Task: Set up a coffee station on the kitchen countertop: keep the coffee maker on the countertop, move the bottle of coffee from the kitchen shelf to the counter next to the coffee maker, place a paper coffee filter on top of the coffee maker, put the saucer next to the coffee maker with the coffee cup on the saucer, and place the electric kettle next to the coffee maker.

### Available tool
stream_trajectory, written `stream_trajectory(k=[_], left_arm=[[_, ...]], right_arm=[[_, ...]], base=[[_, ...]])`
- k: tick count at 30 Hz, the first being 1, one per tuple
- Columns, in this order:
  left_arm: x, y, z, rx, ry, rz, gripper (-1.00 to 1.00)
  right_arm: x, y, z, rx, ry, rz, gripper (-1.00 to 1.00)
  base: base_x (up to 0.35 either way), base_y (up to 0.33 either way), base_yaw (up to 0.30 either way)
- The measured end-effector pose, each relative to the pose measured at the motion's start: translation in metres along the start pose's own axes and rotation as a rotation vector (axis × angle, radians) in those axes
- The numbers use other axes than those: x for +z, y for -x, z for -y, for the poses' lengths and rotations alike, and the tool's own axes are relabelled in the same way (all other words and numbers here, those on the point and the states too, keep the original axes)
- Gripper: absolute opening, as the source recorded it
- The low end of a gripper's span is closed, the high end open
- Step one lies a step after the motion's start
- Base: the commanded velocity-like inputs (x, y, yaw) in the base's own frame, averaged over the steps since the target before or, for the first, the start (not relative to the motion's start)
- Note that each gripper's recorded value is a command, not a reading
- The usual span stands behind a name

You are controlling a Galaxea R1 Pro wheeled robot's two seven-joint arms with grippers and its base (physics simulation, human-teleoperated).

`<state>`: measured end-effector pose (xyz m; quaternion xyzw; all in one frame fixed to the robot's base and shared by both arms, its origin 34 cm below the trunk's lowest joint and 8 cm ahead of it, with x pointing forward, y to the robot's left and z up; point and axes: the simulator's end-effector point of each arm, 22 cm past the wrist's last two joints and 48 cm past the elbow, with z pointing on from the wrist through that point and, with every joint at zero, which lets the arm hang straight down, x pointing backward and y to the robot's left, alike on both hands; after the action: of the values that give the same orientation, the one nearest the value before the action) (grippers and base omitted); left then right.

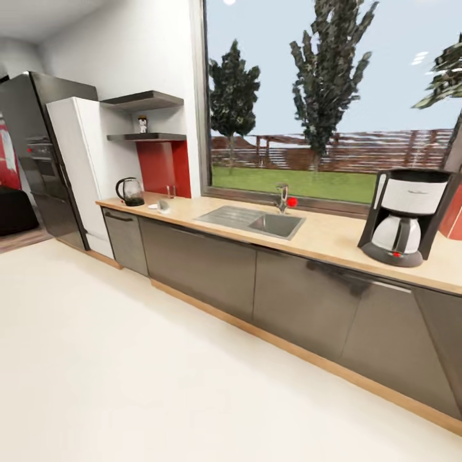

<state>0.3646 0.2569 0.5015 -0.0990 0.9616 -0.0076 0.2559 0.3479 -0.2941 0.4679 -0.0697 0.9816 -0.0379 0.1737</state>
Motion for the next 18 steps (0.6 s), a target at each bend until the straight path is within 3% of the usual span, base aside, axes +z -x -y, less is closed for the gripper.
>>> stream_trajectory(k=[12,18], left_arm=[[0.0,0.0001,-0.0001,0.0,0.0,0.0,1.0],[0.0,0.0002,-0.0002,-0.001,0.0,0.001,1.0]], right_arm=[[0.0,-0.003,0.0001,-0.002,0.002,-0.007,1.0],[0.0,-0.0025,0.0003,-0.002,0.0,-0.006,1.0]], base=[[0.321,-0.011,0.016],[0.325,-0.001,0.188]])
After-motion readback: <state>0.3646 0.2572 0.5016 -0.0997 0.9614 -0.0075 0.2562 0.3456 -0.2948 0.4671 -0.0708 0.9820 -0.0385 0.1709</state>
